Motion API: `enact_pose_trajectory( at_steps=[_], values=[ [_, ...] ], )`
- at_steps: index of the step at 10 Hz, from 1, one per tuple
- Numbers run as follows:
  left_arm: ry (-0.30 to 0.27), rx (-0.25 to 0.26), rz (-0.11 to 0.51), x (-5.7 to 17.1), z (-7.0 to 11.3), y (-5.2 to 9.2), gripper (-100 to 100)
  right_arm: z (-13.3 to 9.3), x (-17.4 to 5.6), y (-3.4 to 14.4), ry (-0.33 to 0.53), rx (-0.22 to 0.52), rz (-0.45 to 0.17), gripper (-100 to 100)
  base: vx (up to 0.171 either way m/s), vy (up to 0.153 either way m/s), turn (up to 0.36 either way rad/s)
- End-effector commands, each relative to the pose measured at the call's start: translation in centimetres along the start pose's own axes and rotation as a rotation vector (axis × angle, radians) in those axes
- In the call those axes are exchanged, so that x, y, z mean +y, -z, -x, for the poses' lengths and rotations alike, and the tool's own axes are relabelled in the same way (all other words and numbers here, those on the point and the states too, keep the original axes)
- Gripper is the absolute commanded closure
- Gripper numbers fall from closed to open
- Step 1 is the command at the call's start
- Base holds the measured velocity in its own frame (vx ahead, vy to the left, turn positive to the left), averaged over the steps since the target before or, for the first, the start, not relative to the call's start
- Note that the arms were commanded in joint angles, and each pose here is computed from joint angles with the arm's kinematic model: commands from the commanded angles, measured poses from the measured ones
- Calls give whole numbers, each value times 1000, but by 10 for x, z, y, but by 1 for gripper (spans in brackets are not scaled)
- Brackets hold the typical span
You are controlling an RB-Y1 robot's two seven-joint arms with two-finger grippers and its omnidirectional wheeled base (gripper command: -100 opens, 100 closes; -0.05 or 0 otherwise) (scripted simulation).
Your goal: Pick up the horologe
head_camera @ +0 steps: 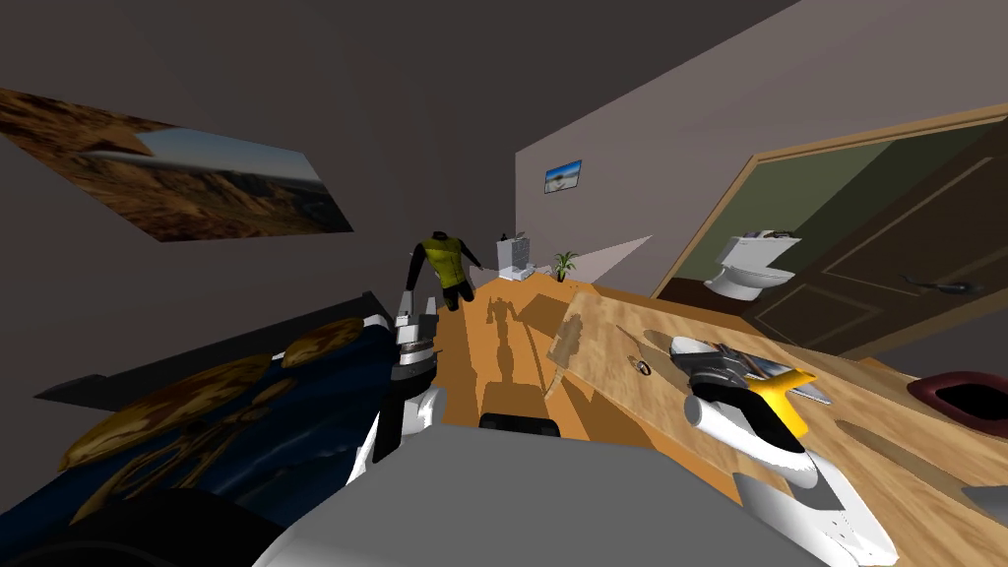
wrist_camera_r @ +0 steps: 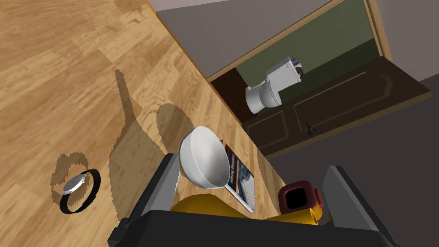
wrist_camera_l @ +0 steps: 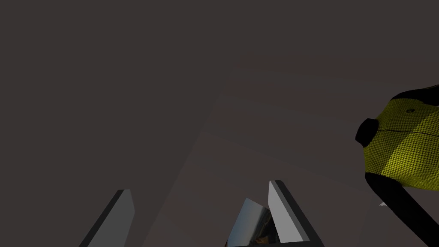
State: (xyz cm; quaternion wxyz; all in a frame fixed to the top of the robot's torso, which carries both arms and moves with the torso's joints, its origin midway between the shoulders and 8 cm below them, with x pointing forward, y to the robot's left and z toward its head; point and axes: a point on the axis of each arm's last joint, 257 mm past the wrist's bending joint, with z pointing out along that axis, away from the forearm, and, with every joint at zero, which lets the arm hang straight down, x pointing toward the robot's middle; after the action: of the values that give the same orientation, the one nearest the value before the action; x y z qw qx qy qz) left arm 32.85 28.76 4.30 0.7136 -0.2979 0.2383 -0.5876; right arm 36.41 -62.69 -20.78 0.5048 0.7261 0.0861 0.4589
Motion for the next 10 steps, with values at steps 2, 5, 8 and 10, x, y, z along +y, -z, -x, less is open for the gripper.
enact_pose_trajectory(
  at_steps=[2, 5, 8, 10],
  values=[
    [0, 0, 0, 0, 0, 0, 0, 40, -9, -4, -108, -100, -30, -100, 4, 7, 58],
    [0, 0, 0, 0, 0, 0, 0, 66, -19, -6, -215, -170, -49, -100, 3, 0, 55],
    [0, 0, 0, 0, 0, 0, 0, 103, -37, -6, -351, -286, -76, -100, 4, -10, 56],
    [0, 0, 0, 0, 0, 0, 0, 120, -48, -5, -430, -342, -86, -100, 5, -18, 63]
  ],
)
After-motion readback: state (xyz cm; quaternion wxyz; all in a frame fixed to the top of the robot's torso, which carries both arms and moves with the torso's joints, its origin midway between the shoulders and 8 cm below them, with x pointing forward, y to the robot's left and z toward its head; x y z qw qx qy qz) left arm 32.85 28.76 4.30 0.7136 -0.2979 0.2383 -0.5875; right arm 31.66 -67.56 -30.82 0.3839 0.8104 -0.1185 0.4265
